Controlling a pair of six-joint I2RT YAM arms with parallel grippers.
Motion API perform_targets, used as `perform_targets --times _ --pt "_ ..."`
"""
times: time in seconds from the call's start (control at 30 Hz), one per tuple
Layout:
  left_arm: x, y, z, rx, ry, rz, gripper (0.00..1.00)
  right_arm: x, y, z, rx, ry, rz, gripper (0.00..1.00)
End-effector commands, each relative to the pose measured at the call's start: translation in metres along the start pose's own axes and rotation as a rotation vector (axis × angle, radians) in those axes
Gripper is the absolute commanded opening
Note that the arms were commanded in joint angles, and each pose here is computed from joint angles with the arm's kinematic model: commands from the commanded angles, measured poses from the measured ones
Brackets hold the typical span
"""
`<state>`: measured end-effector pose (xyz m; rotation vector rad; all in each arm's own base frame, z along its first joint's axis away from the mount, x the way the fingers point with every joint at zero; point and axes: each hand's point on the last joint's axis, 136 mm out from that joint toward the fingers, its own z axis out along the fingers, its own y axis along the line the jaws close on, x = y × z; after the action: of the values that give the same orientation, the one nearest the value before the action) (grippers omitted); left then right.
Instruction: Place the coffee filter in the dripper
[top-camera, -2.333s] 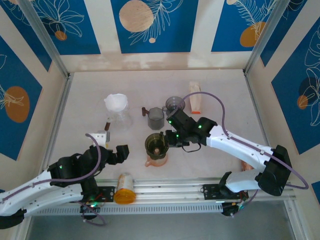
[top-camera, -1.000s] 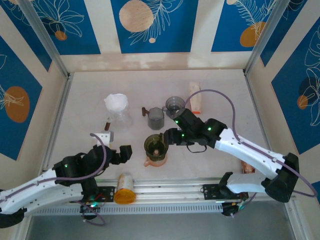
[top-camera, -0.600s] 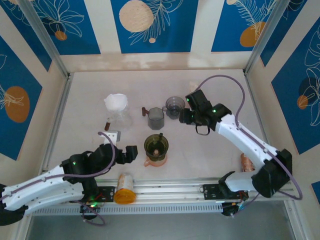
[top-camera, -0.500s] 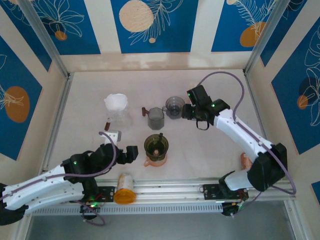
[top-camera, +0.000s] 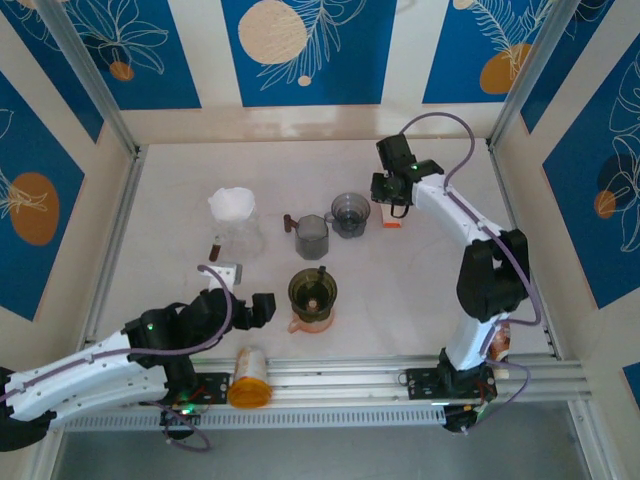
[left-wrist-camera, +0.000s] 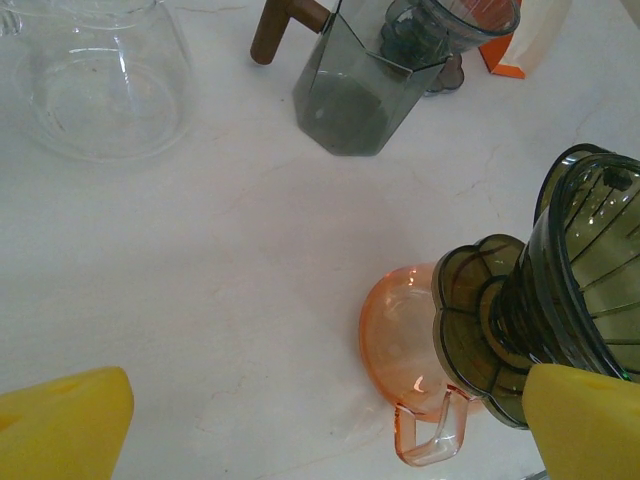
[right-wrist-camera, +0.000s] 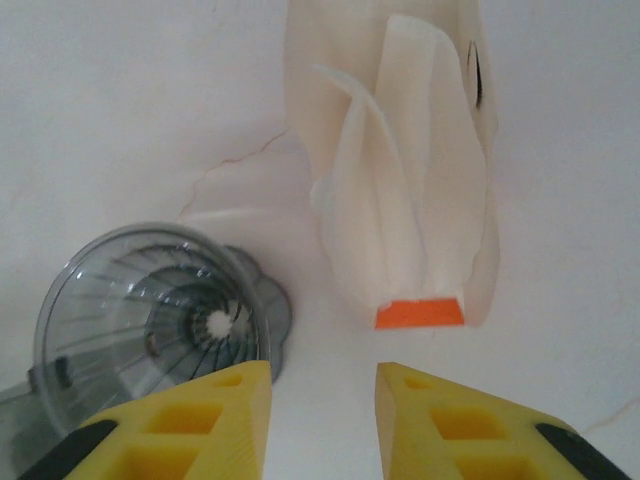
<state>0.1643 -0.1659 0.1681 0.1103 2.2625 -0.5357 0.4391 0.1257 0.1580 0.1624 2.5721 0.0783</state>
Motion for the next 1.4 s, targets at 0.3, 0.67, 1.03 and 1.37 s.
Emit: perform_targets --times 0.3,0.67,1.03,1.37 --pt "-0.003 0.006 -0.003 -0.021 -0.028 -0.001 1.00 -0.022 -0.001 0.009 0.026 -0.036 -0.006 0.32" --pt "-0.002 0.006 0.001 -0.030 -0.024 0.016 1.00 -0.036 0.002 0.026 0.015 -0.015 0.165 0.32" --pt "-0.002 0.009 0.001 -0.042 -0.030 0.023 1.00 -0.038 0.001 0.042 0.051 0.019 0.199 0.28" --pt "-0.002 0.010 0.002 -0.044 -0.032 0.021 1.00 -0.031 -0.001 0.053 0.071 0.052 0.181 0.16"
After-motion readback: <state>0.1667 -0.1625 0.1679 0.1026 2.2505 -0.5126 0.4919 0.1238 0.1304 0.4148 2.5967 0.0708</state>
